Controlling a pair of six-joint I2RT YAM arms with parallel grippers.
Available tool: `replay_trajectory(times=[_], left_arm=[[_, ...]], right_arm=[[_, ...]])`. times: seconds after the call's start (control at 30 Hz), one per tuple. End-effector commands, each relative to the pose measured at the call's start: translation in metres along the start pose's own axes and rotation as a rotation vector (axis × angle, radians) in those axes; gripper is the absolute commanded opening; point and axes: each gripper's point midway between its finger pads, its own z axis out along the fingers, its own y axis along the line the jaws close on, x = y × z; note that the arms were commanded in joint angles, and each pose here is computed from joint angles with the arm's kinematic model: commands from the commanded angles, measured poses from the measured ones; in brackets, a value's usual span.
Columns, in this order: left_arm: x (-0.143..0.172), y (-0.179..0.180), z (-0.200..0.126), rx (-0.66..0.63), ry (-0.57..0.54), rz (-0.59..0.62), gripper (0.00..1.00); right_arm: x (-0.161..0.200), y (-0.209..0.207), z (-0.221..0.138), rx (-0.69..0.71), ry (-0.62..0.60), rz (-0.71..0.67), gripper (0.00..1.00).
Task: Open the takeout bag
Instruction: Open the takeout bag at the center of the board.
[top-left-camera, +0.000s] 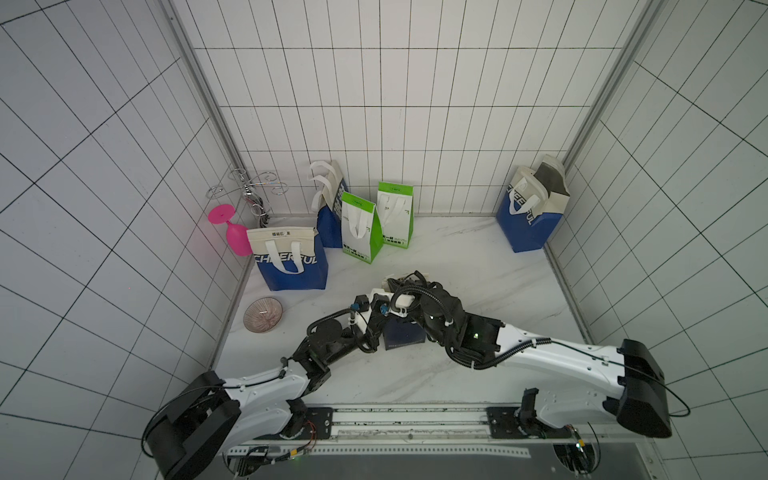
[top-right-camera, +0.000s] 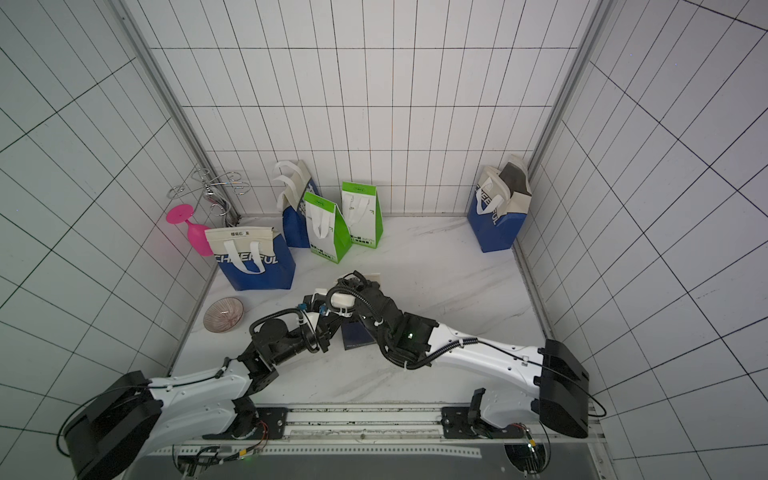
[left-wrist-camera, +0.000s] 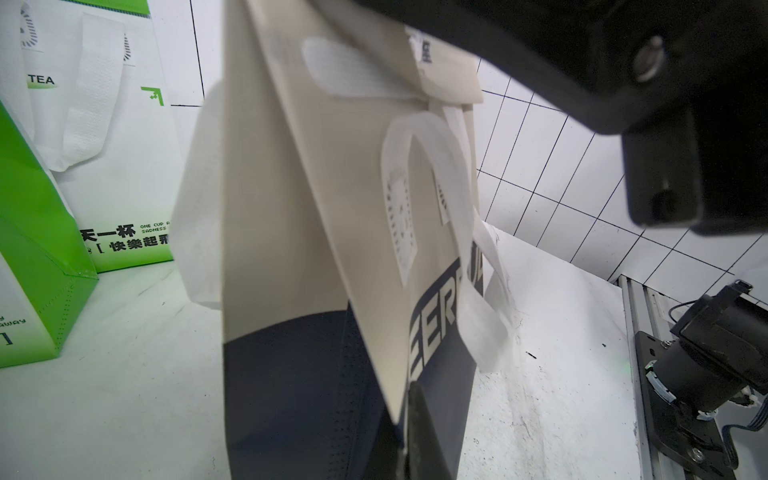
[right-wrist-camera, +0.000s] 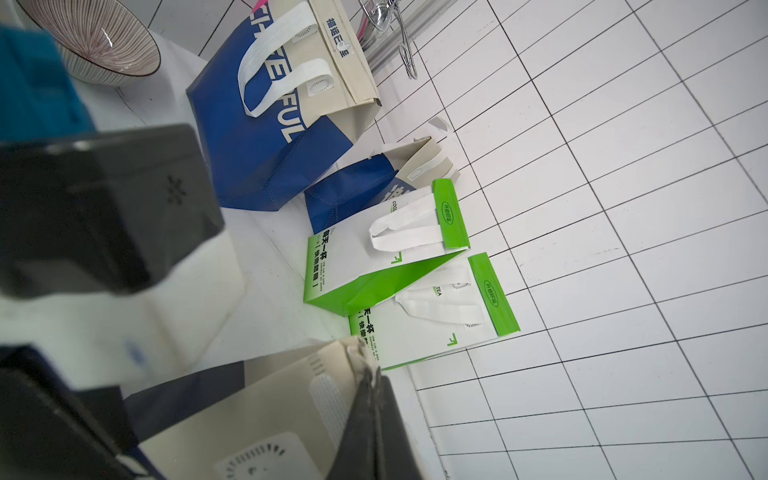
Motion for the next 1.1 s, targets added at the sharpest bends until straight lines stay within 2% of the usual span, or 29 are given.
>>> replay_trajectory(times=[0.0, 0.27, 0.67, 0.87, 1.07], left_arm=[[-0.020, -0.009, 0.000, 0.032, -0.058, 0.021, 0.00], [-0.018, -0.009, 0.000, 0.033, -0.052, 0.017, 0.00], [-0.016, -0.008, 0.000, 0.028, -0.042, 0.015, 0.00], [-0.015, -0.008, 0.001, 0.030, -0.037, 0.013, 0.00], [-0.016, -0.008, 0.000, 0.028, -0.038, 0.013, 0.00]], right_arm=[[-0.026, -0.062, -0.017, 0.058, -0.037, 0.151, 0.00], [-0.025, -0.088, -0.014, 0.042, 0.010, 0.158, 0.00], [-0.029, -0.111, -0.007, -0.027, 0.068, 0.072, 0.00], [-0.027, -0.112, -0.007, -0.060, 0.076, 0.021, 0.00], [-0.027, -0.099, -0.018, -0.097, 0.016, 0.080, 0.00]])
